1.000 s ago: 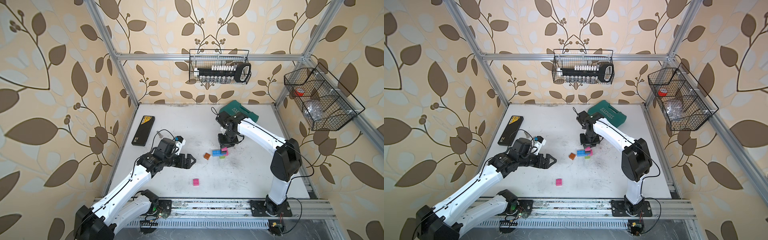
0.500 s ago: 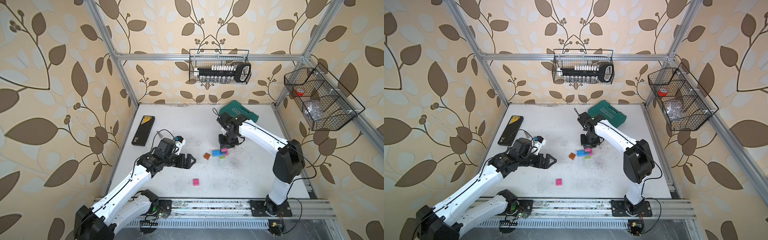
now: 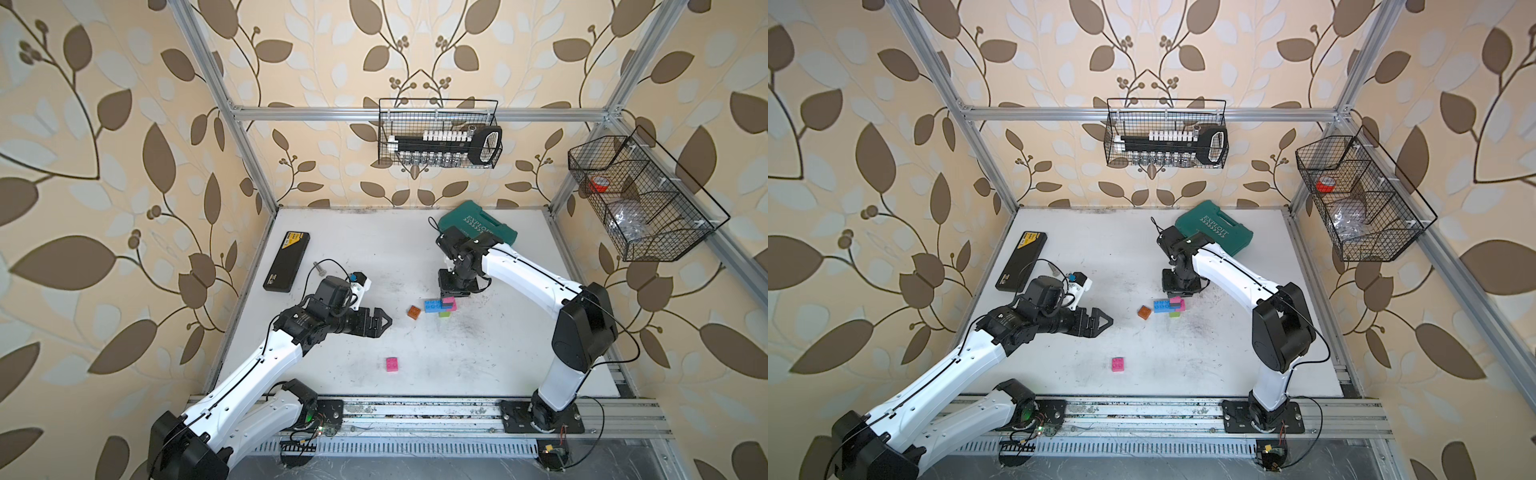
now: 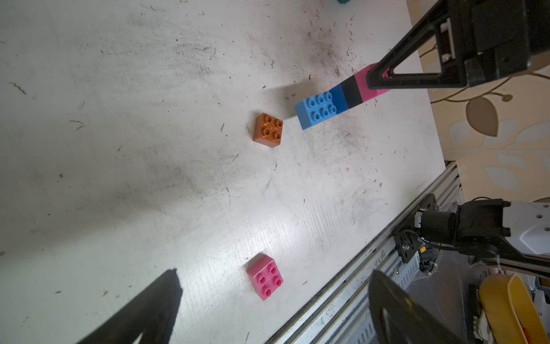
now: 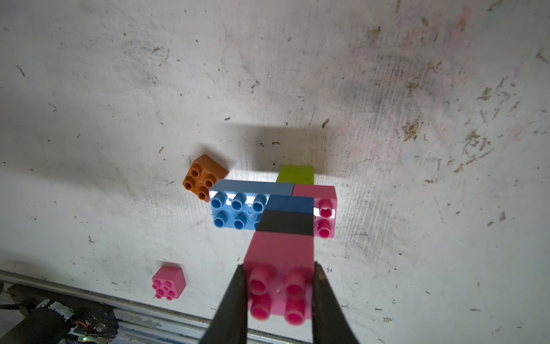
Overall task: Assemble the number 4 with lego
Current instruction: Assemble the lego brick with the lego brick, then pick up the lego brick from the center of the board.
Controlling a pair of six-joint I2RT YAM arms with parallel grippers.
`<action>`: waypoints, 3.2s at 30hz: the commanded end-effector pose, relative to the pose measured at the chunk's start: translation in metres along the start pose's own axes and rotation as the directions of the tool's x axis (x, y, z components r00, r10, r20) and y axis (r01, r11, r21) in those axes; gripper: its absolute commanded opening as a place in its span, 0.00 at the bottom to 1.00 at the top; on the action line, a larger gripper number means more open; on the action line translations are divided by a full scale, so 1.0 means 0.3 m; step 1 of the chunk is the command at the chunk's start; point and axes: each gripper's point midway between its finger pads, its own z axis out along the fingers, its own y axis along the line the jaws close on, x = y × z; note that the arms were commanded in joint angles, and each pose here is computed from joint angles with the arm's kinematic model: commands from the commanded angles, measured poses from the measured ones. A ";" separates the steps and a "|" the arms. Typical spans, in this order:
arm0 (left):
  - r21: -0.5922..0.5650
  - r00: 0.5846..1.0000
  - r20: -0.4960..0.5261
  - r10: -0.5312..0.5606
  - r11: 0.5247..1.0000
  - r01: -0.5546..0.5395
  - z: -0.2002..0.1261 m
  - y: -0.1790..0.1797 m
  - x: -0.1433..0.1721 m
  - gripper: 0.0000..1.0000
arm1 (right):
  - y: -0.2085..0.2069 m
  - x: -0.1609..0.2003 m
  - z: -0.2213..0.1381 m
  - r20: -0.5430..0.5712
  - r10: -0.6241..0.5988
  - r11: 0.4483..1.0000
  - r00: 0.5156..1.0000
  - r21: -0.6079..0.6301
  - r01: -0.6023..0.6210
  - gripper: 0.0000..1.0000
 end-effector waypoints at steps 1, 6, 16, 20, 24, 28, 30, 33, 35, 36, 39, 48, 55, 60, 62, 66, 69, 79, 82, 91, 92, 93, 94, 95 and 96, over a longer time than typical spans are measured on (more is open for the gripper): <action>0.014 0.998 0.047 0.040 0.999 -0.041 -0.028 -0.022 -0.040 0.99 | -0.137 0.070 0.107 -0.108 0.030 0.980 0.994 0.199 -0.008 0.12; 0.015 0.998 0.051 0.038 0.999 -0.039 -0.032 -0.023 -0.039 0.99 | -0.126 0.072 0.106 -0.109 0.031 0.984 0.994 0.177 -0.011 0.15; 0.003 0.998 0.055 0.035 0.999 -0.035 -0.036 -0.017 -0.039 0.99 | -0.091 0.054 0.086 -0.090 0.029 0.992 0.996 0.128 -0.017 0.30; 0.003 0.998 0.057 0.034 0.999 -0.034 -0.038 -0.017 -0.039 0.99 | -0.085 0.050 0.081 -0.088 0.027 0.993 0.996 0.118 -0.017 0.38; 0.000 0.998 0.056 0.034 0.999 -0.034 -0.036 -0.015 -0.039 0.99 | -0.071 0.039 0.068 -0.073 0.025 0.995 0.997 0.098 -0.017 0.43; -0.001 0.998 0.056 0.035 0.999 -0.035 -0.035 -0.014 -0.040 0.99 | -0.056 0.021 0.046 -0.048 0.022 0.997 0.999 0.077 -0.018 0.47; -0.001 0.998 0.056 0.035 0.999 -0.035 -0.034 -0.014 -0.041 0.99 | -0.047 0.011 0.029 -0.035 0.017 0.998 0.999 0.065 -0.015 0.49; -0.002 0.998 0.055 0.035 0.999 -0.035 -0.032 -0.013 -0.042 0.99 | -0.034 -0.006 -0.005 -0.011 0.012 0.999 1.000 0.048 -0.011 0.51; -0.003 0.998 0.049 0.036 0.999 -0.036 -0.027 -0.012 -0.042 0.99 | -0.029 -0.014 -0.030 0.003 0.008 0.999 1.000 0.041 -0.008 0.54; -0.003 0.998 0.046 0.038 0.999 -0.038 -0.024 -0.012 -0.042 0.99 | -0.025 -0.019 -0.047 0.013 0.007 0.999 1.000 0.035 -0.007 0.55; -0.005 0.999 0.025 0.044 0.999 -0.044 -0.011 -0.007 -0.038 0.99 | -0.026 -0.021 -0.091 0.039 -0.003 1.000 0.999 0.027 0.002 0.61; -0.048 0.996 -0.068 0.066 0.996 -0.069 0.055 0.014 -0.041 0.99 | -0.050 0.029 -0.214 0.096 -0.048 0.999 0.994 -0.018 0.050 0.88; -0.139 0.976 -0.173 0.131 0.978 -0.156 0.148 0.024 -0.086 0.98 | -0.102 0.084 -0.229 0.113 -0.038 0.992 0.993 -0.112 0.050 0.99; -0.171 0.955 -0.223 0.198 0.956 -0.238 0.252 -0.019 -0.089 0.94 | -0.144 0.105 -0.212 0.130 0.032 0.963 0.991 -0.271 0.005 0.99; -0.185 0.949 -0.251 0.192 0.953 -0.241 0.306 -0.015 -0.080 0.92 | -0.158 0.106 -0.209 0.151 0.051 0.946 0.987 -0.325 0.001 0.99; -0.187 0.955 -0.242 0.171 0.958 -0.219 0.371 -0.015 -0.091 0.85 | -0.193 0.105 -0.199 0.151 0.086 0.918 0.985 -0.395 -0.019 0.99; -0.200 0.954 -0.247 0.172 0.954 -0.224 0.405 -0.014 -0.103 0.79 | -0.210 0.101 -0.193 0.148 0.107 0.900 0.983 -0.436 -0.033 0.99; -0.215 0.935 -0.281 0.216 0.935 -0.281 0.506 -0.030 -0.106 0.73 | -0.240 0.078 -0.158 0.116 0.153 0.869 0.981 -0.488 -0.078 0.99; -0.216 0.935 -0.277 0.220 0.934 -0.283 0.534 -0.028 -0.108 0.68 | -0.241 0.072 -0.160 0.118 0.157 0.867 0.981 -0.492 -0.079 0.99; -0.231 0.912 -0.293 0.288 0.904 -0.360 0.606 -0.023 -0.096 0.59 | -0.246 0.055 -0.169 0.124 0.159 0.859 0.979 -0.507 -0.076 0.99; -0.236 0.910 -0.294 0.292 0.900 -0.365 0.611 -0.019 -0.093 0.58 | -0.247 0.053 -0.170 0.124 0.160 0.859 0.979 -0.507 -0.076 0.99; -0.236 0.909 -0.292 0.298 0.899 -0.370 0.616 -0.019 -0.092 0.58 | -0.248 0.049 -0.173 0.127 0.162 0.857 0.979 -0.510 -0.076 0.99; -0.237 0.908 -0.289 0.302 0.897 -0.374 0.619 -0.018 -0.092 0.58 | -0.249 0.047 -0.172 0.127 0.163 0.857 0.979 -0.510 -0.076 0.99; -0.239 0.909 -0.287 0.302 0.897 -0.373 0.621 -0.016 -0.092 0.57 | -0.251 0.047 -0.172 0.126 0.164 0.856 0.978 -0.511 -0.078 0.99; -0.238 0.909 -0.285 0.305 0.896 -0.375 0.625 -0.015 -0.092 0.57 | -0.250 0.045 -0.173 0.126 0.163 0.855 0.978 -0.514 -0.076 0.99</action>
